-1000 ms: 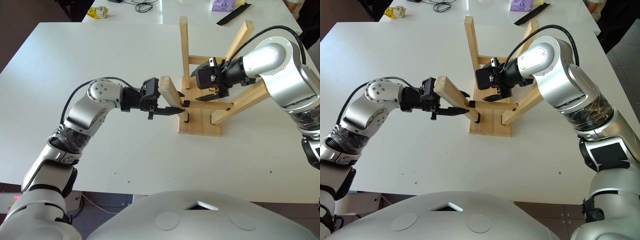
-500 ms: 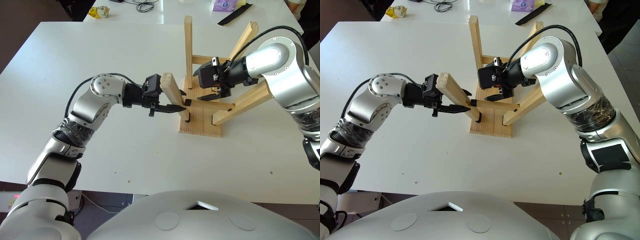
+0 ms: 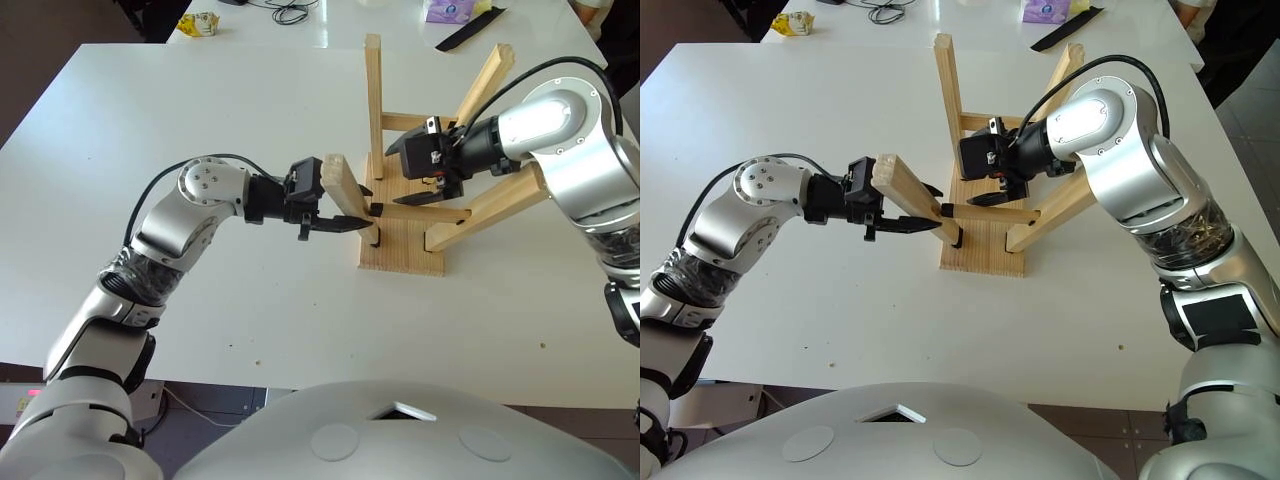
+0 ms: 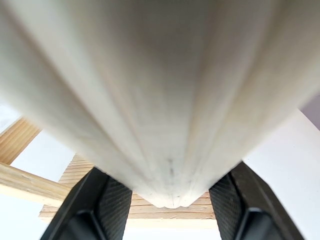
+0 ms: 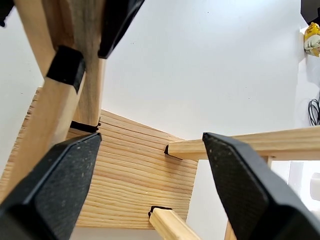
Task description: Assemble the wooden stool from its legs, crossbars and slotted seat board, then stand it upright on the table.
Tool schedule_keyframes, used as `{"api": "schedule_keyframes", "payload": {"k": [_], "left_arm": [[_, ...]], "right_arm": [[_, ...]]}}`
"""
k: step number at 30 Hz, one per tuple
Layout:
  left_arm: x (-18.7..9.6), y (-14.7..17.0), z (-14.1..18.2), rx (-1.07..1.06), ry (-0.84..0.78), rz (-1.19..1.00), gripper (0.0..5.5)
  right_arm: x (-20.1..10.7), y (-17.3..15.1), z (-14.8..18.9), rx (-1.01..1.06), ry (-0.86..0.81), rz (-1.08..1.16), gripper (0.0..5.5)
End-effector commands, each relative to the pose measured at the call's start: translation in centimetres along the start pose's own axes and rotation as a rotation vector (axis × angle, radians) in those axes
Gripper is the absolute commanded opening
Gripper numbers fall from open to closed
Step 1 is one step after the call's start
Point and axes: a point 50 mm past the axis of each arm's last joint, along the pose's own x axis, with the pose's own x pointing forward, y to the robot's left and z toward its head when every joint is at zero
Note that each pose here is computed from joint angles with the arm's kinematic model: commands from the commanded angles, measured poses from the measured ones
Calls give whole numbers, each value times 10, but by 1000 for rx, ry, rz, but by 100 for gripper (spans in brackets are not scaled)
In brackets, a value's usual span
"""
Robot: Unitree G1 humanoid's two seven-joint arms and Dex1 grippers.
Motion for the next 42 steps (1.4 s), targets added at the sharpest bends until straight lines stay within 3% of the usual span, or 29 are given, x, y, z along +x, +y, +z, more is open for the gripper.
{"api": "schedule_keyframes", "payload": {"k": [1, 12, 32, 42], "left_arm": [[-10, -35, -60, -287, 350, -13, 206], [-18, -52, -52, -449, 301, 14, 206], [-9, -70, -58, -367, 326, -26, 206], [-10, -73, -61, -346, 339, -20, 206]], "right_arm": [[16, 33, 16, -38, -171, 257, 376], [12, 29, 13, -64, -272, 218, 376], [15, 28, 8, -75, -252, 195, 376], [-1, 8, 15, -38, -287, 115, 376]]}}
